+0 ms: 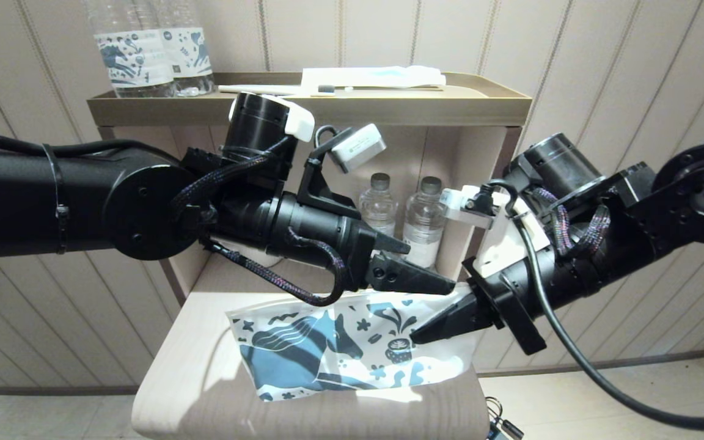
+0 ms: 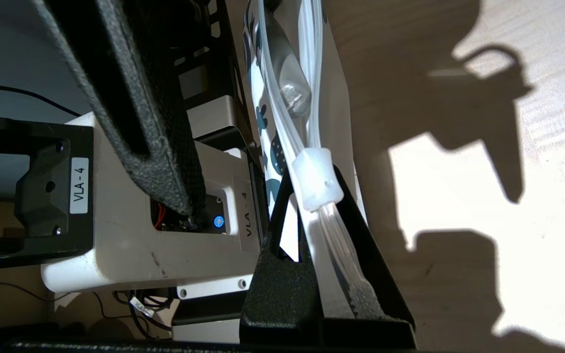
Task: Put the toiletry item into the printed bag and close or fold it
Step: Close the strorage bag and place it on the desk
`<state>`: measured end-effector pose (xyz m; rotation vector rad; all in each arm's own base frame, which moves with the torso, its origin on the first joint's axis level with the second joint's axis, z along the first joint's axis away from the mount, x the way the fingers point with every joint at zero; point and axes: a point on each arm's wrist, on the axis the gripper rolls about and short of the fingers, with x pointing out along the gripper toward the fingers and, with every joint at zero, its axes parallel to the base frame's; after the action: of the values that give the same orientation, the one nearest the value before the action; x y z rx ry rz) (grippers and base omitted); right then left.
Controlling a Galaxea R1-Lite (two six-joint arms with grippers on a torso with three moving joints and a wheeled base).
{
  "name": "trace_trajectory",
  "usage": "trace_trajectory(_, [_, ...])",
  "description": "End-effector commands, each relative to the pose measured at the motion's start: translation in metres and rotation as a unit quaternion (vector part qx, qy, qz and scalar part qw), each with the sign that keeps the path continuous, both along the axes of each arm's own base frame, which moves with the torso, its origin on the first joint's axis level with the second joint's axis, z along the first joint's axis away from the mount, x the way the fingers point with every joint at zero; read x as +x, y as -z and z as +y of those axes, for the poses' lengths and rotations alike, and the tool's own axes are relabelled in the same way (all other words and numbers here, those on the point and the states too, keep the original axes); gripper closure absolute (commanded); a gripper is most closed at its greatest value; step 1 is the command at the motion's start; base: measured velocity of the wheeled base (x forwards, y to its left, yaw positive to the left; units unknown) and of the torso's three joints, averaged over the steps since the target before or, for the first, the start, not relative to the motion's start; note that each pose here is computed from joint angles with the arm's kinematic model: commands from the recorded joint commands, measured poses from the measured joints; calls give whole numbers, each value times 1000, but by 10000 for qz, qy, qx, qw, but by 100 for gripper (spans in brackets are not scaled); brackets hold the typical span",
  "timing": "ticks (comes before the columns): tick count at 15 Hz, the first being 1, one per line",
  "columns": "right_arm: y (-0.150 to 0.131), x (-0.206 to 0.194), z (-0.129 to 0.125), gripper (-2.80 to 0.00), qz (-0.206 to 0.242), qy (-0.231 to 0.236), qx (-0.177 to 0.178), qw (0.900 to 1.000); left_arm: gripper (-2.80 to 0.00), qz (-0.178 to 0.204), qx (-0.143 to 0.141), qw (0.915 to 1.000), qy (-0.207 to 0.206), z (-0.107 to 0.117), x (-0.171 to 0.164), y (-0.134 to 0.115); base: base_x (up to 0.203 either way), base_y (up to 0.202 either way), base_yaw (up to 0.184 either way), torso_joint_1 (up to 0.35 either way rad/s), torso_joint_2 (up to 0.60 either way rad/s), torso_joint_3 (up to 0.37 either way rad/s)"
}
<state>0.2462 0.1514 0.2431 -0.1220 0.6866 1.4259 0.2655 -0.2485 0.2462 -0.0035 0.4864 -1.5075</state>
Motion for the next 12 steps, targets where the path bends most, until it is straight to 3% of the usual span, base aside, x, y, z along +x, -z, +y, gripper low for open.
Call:
trace_trajectory(1, [-1,0,0,0,0,-18,16,10000,-280,1,-4,10000,32,1,-1,0,0,0,0,0,0,0])
trace_trajectory(4, [-1,1,0,0,-8,-18,20,10000,-280,-8,-11,10000,42,1,-2,1,0,0,0,0,0,0])
trace_trajectory(5, [0,1,0,0,-1,-18,16,10000,0,-7,-5,10000,51,1,-3,1,0,0,0,0,0,0])
trace_trajectory(12, [4,6,1,0,80,-7,11,10000,0,49,-5,10000,58,-2,-1,3,0,0,0,0,0,0])
